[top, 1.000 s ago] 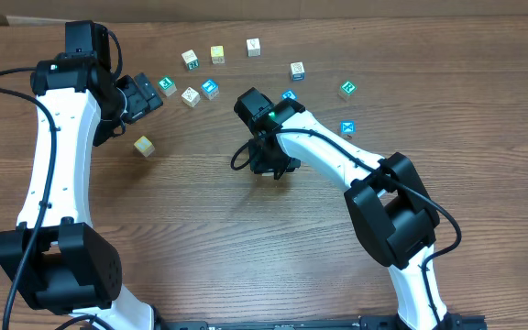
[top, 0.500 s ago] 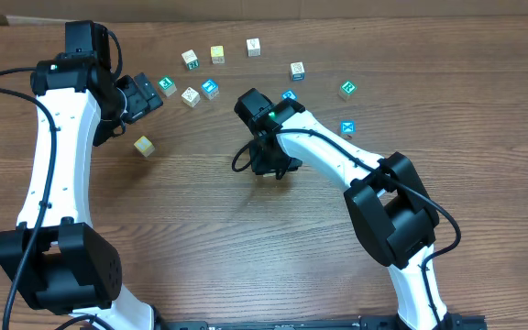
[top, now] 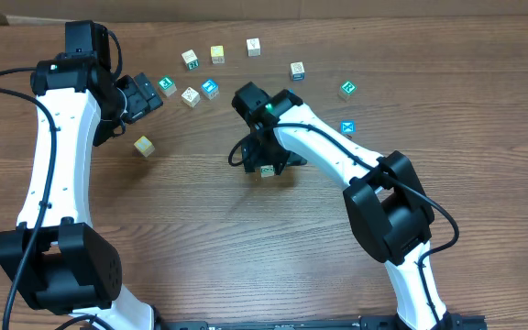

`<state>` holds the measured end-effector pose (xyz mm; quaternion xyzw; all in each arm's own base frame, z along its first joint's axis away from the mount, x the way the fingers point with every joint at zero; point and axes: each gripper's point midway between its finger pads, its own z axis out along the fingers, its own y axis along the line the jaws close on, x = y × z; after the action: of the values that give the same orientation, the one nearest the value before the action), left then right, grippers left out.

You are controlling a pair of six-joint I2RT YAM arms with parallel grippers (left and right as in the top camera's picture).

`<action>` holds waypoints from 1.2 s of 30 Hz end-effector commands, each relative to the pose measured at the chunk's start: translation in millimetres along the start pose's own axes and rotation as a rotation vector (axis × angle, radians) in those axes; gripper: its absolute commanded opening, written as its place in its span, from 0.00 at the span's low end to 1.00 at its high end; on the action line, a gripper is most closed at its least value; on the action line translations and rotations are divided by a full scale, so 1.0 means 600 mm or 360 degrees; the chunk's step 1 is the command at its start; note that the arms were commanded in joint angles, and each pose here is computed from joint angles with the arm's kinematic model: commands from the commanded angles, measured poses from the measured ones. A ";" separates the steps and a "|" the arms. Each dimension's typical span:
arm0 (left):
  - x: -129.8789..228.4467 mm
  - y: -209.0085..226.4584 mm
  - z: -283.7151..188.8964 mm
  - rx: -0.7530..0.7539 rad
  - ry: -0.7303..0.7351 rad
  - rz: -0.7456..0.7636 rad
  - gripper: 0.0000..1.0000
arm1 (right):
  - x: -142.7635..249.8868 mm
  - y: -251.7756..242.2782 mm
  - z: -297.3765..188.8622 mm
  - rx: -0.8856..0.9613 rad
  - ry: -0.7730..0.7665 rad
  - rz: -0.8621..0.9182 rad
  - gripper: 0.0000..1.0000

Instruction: Form a tower

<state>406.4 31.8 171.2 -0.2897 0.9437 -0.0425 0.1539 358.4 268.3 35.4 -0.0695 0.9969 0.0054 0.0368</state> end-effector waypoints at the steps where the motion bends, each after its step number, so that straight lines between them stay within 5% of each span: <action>1: 0.001 0.002 0.007 -0.0019 0.0015 0.0032 1.00 | -0.027 0.014 -0.037 -0.0044 -0.0078 0.0002 0.88; 5: 0.001 0.002 0.007 -0.0019 0.0015 0.0032 1.00 | -0.030 0.014 -0.067 -0.0043 -0.0077 0.0004 0.88; 7: 0.001 0.002 0.007 -0.0019 0.0015 0.0032 1.00 | -0.031 0.012 -0.083 -0.0041 -0.0073 0.0009 1.00; 13: 0.001 0.002 0.007 -0.0019 0.0015 0.0032 1.00 | -0.036 0.015 -0.109 -0.0110 -0.0060 0.0022 1.00; 15: 0.001 0.002 0.007 -0.0019 0.0015 0.0032 0.99 | -0.026 0.004 -0.108 -0.0099 -0.0006 0.0057 0.86; 28: 0.001 0.002 0.007 -0.0019 0.0015 0.0032 1.00 | -0.027 -0.010 -0.217 -0.0176 -0.0196 0.0305 0.87; 36: 0.001 0.002 0.007 -0.0019 0.0015 0.0032 0.99 | 0.010 -0.002 -0.156 -0.0110 -0.0070 0.0543 0.81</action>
<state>406.4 31.8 171.2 -0.2897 0.9437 -0.0425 0.1539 360.6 261.0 146.5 0.0733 0.9930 0.0615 0.0694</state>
